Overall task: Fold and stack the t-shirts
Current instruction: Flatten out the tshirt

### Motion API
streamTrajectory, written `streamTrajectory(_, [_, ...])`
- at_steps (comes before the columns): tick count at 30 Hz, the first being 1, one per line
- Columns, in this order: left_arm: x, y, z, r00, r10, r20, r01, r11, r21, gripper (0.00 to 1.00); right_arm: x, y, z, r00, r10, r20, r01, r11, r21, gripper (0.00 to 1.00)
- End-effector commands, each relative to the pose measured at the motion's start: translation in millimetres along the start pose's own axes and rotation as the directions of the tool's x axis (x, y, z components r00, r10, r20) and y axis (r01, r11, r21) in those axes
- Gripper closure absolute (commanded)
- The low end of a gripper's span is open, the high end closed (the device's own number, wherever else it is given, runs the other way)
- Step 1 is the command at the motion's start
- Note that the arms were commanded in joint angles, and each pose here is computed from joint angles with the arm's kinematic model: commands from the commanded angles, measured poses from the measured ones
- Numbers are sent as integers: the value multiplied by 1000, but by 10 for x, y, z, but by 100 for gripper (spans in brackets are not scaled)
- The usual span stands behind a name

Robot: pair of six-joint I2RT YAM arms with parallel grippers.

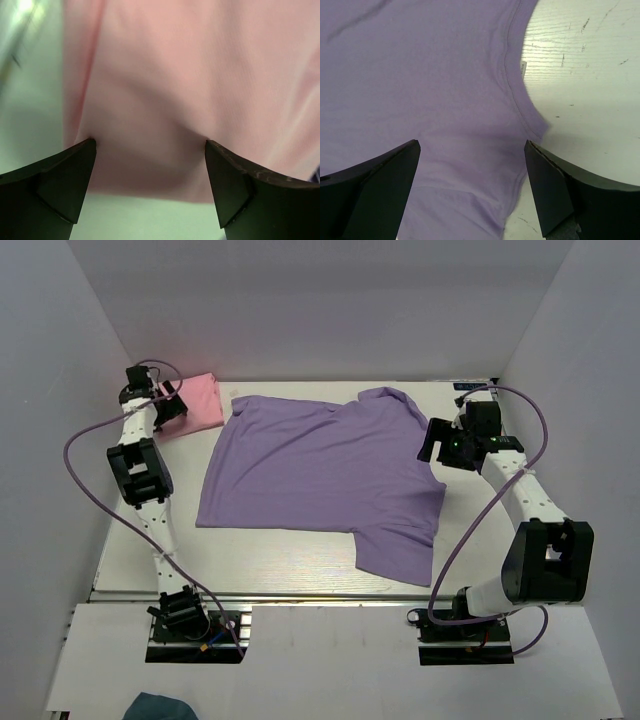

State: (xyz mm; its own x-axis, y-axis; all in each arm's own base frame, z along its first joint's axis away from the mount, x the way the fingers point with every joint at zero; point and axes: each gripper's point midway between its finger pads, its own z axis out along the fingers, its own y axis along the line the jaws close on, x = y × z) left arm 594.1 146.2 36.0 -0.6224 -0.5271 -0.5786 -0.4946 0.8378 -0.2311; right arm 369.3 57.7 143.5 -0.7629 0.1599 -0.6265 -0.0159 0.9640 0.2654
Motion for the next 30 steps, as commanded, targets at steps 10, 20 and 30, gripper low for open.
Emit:
streamTrajectory(10, [-604, 36, -101, 965, 206, 165, -226, 967, 117, 0, -183, 38, -148, 997, -51, 65, 51, 999, -5, 10])
streamTrajectory(20, [-1290, -253, -993, 902, 217, 374, -272, 957, 101, 0, -283, 167, -175, 993, -60, 107, 65, 997, -49, 10])
streamTrajectory(30, [-737, -998, -1886, 908, 260, 328, -368, 868, 333, 0, 146, -125, -78, 998, 49, 24, -52, 989, 140, 10])
